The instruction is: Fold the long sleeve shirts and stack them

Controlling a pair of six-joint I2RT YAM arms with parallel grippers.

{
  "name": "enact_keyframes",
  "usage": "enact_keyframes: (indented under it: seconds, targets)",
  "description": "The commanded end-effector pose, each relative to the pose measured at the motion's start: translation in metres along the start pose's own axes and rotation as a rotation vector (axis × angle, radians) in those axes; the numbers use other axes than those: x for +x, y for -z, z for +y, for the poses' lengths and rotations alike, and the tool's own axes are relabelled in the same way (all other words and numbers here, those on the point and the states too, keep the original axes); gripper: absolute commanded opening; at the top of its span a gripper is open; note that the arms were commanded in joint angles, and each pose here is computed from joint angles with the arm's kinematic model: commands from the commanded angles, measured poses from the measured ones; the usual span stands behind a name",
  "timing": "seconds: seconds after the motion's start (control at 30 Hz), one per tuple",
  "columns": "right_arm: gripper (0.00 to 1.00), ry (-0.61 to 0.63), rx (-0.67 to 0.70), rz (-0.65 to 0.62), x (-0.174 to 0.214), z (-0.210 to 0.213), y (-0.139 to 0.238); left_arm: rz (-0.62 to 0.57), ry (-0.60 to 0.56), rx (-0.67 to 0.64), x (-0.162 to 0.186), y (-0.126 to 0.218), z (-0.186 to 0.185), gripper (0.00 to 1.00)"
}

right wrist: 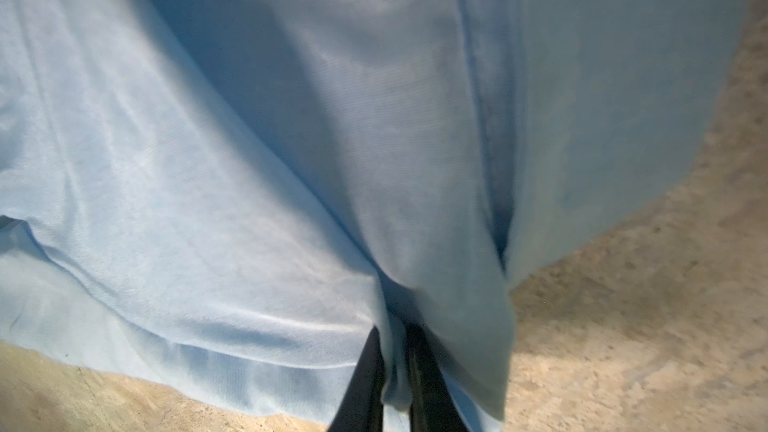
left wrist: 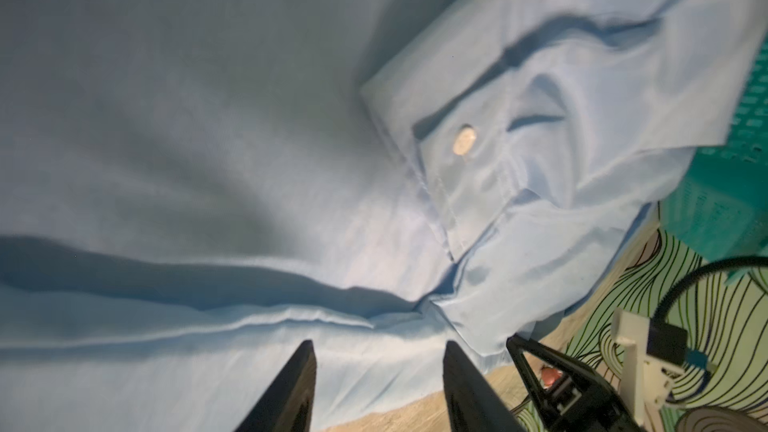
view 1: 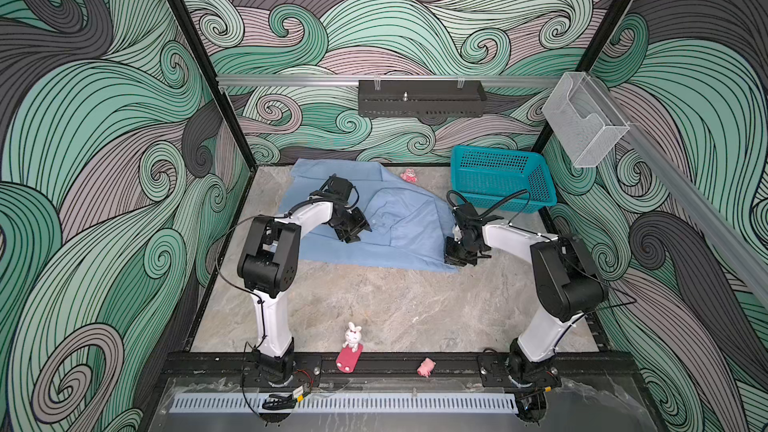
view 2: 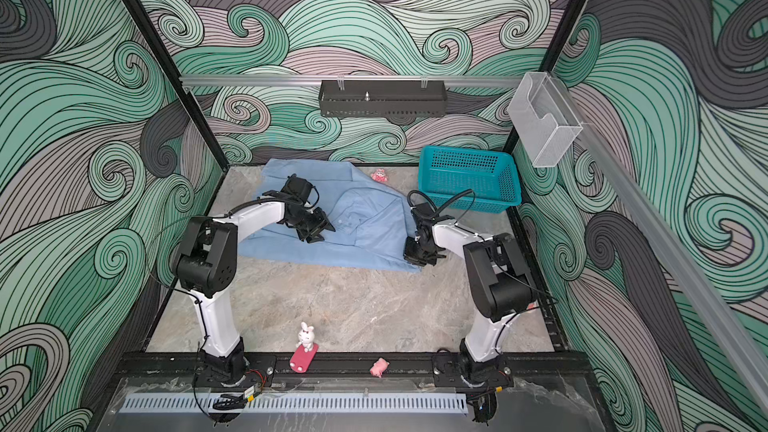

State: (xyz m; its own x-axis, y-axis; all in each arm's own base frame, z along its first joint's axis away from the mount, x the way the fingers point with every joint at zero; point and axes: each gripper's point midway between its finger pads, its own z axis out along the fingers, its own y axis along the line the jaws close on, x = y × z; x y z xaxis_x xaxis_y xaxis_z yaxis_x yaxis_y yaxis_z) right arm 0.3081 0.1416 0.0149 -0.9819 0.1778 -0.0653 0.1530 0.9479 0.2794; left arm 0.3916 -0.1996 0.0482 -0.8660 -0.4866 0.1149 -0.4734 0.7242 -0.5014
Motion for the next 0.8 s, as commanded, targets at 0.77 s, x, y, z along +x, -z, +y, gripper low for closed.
enact_keyframes:
  seconds: [0.77]
  targets:
    - [0.15,0.007,0.016,0.036,0.005,-0.001,-0.006,-0.136,0.253,0.111,-0.047,-0.052,-0.041,0.36]
